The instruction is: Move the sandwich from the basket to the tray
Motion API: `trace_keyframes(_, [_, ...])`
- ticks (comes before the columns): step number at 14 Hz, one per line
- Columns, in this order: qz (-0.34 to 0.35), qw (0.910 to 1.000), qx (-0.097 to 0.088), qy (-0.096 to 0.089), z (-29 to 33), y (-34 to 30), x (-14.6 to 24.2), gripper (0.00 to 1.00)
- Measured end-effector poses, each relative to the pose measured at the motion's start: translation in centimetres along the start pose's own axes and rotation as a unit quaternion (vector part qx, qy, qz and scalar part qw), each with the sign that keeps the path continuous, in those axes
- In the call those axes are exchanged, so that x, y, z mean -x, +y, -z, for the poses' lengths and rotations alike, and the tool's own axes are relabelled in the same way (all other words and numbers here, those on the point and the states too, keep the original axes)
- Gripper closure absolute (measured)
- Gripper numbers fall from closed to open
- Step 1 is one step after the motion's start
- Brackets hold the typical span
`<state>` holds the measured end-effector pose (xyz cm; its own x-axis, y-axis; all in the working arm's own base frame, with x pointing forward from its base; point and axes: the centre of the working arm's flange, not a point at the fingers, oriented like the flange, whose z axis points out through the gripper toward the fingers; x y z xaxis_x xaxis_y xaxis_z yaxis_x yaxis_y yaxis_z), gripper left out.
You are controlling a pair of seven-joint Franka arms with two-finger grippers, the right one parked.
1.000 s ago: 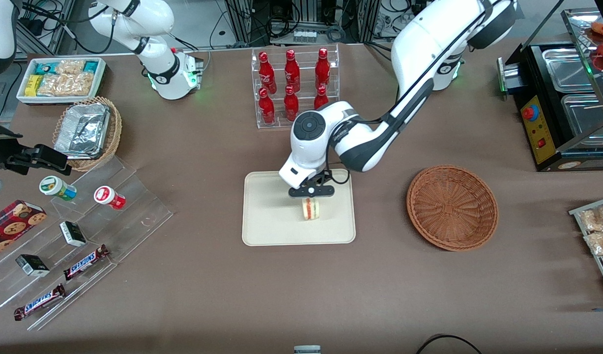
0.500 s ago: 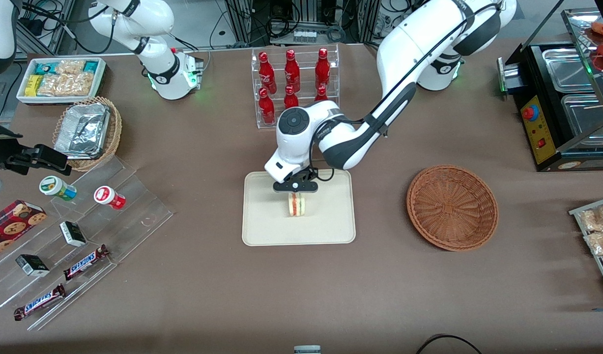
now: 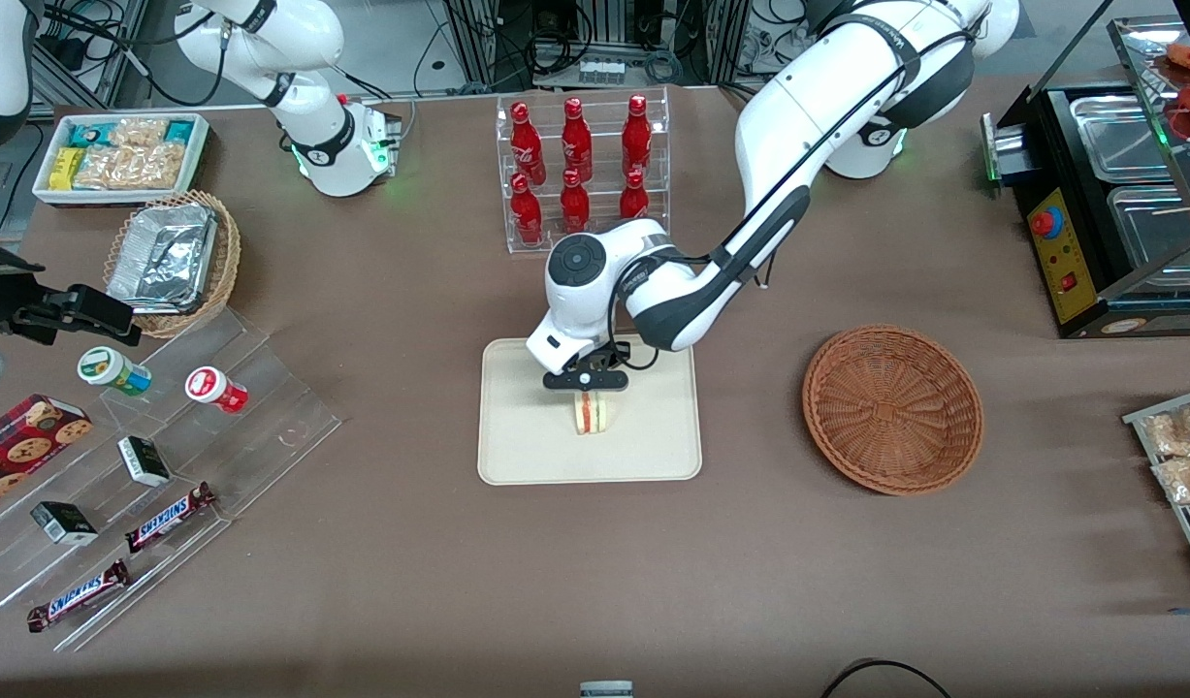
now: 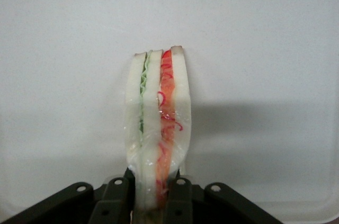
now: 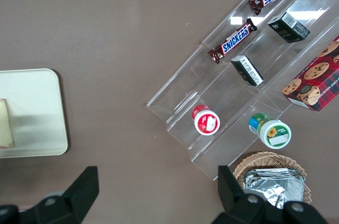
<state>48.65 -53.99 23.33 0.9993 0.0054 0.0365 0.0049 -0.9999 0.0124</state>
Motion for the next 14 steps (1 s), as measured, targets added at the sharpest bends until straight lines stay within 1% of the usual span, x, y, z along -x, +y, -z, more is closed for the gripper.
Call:
trace_keyframes(3, [0.006,0.9999,-0.001,0.01,1.7,-0.1,-1.0,0.37])
trace_keyframes(4, [0.01,0.9998,-0.006,0.016,3.5,-0.2,-1.4,0.26])
trace_keyframes(5, [0.017,0.9995,-0.012,0.023,6.1,-0.5,-1.8,0.18])
trace_keyframes(6, [0.03,0.999,-0.017,0.027,9.2,-0.8,-1.9,0.06])
trace_keyframes(7, [0.048,0.9982,-0.024,0.028,12.6,-1.4,-1.8,0.0])
trace_keyframes(9, [0.09,0.9943,-0.047,0.032,19.0,-4.2,-2.1,0.0])
trace_keyframes(11, [0.132,0.9884,-0.07,0.027,24.6,-8.6,-3.1,0.0])
trace_keyframes(13, [0.178,0.9802,-0.084,0.022,29.7,-14.2,-4.4,0.0])
trace_keyframes(14, [0.186,0.9783,-0.088,0.02,32.3,-17.2,-4.9,0.0])
